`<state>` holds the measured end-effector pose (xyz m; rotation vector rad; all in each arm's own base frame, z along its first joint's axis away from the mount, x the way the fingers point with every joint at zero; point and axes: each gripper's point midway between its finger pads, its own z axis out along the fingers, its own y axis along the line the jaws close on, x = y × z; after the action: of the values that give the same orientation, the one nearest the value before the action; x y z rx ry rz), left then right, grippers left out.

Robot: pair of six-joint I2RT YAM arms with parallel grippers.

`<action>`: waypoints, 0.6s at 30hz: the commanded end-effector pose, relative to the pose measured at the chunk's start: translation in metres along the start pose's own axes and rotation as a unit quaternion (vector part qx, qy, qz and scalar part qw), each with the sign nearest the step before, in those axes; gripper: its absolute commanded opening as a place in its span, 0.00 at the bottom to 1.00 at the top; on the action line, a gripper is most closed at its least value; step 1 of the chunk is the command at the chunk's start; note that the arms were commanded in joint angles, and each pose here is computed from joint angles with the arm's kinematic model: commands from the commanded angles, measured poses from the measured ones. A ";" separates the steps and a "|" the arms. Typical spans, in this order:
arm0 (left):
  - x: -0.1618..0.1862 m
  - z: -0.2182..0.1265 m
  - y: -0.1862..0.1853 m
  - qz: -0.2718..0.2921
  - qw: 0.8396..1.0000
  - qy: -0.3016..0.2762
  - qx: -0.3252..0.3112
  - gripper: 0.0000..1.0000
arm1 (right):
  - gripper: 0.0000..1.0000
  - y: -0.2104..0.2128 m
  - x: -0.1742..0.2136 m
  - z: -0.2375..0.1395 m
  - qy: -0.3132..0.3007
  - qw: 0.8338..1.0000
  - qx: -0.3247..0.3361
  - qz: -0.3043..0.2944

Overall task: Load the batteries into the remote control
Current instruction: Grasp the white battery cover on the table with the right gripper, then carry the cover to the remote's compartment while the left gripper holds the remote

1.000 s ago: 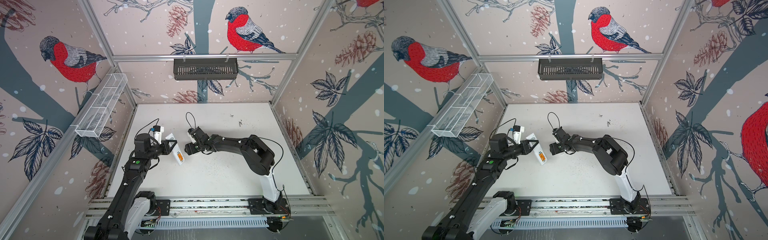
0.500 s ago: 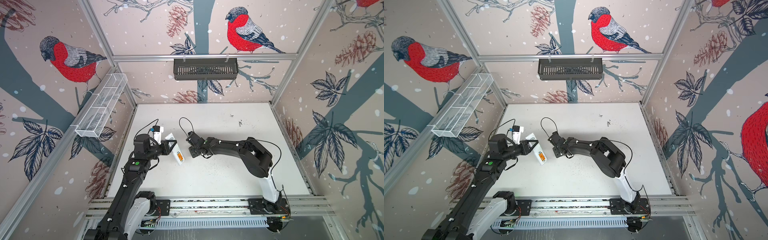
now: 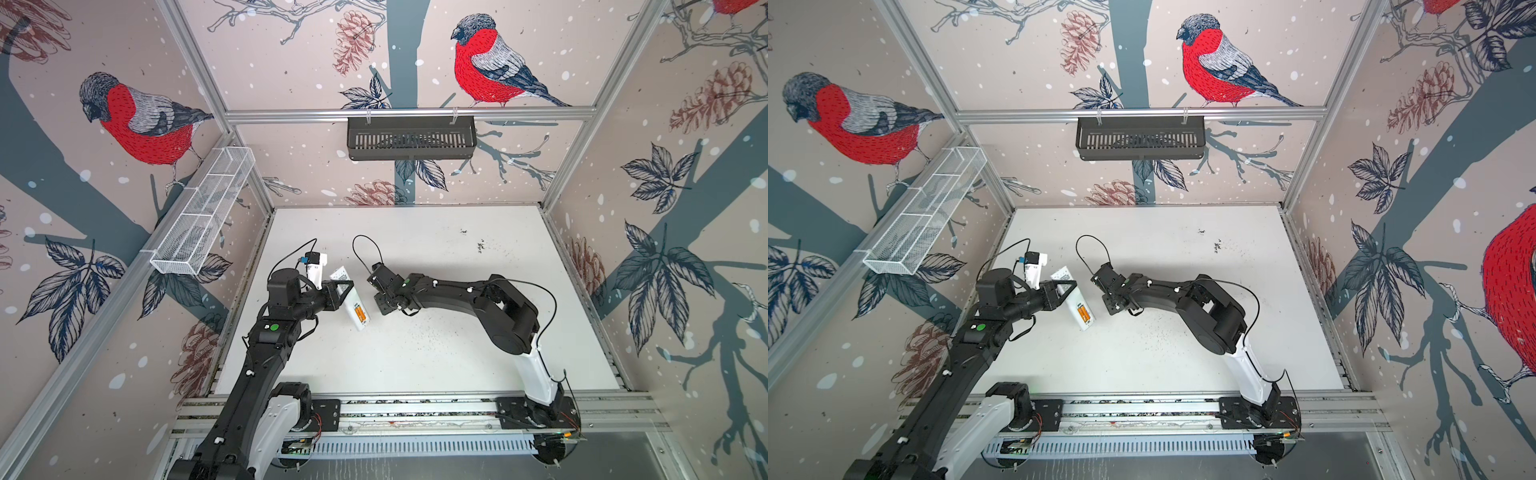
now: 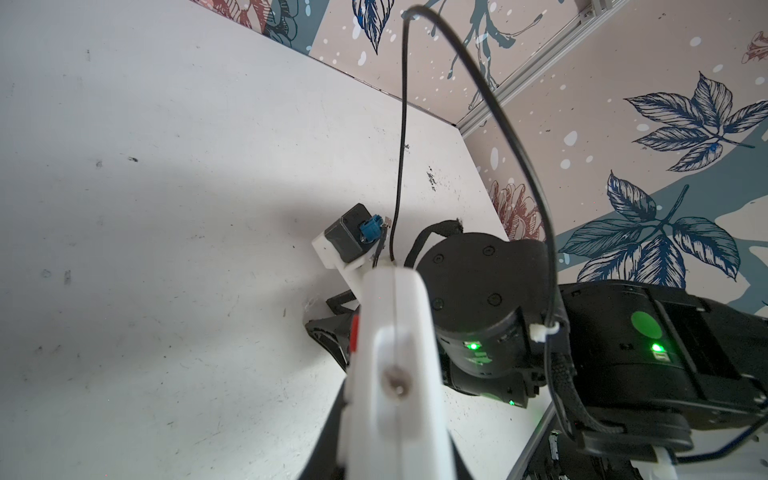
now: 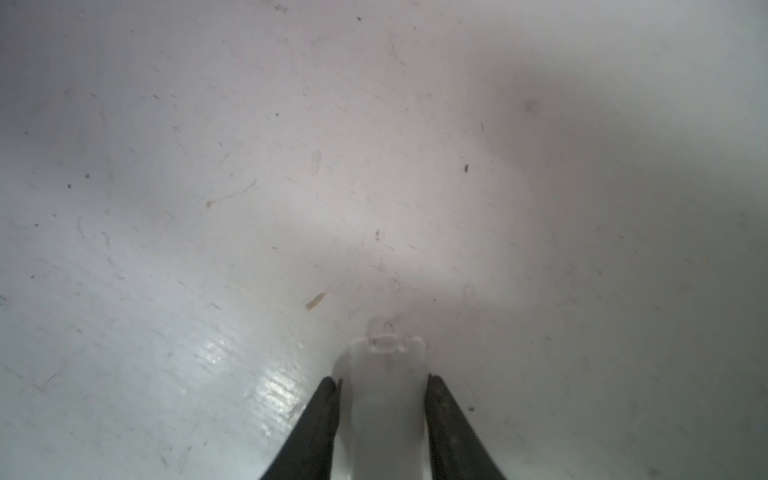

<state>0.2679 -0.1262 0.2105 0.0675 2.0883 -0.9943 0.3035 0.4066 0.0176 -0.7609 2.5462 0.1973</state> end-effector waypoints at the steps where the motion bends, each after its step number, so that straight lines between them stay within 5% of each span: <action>1: -0.005 0.000 -0.001 0.011 1.000 -0.010 0.002 0.00 | 0.33 -0.014 0.030 0.004 0.057 0.998 0.032 -0.025; 18: 0.000 0.010 -0.001 -0.015 1.000 0.000 0.026 0.00 | 0.27 -0.023 0.006 -0.053 -0.067 0.997 -0.031 -0.017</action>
<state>0.2704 -0.1277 0.1979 0.0349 2.1233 -1.0232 0.2878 0.3580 0.0420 -0.7771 2.5061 0.2109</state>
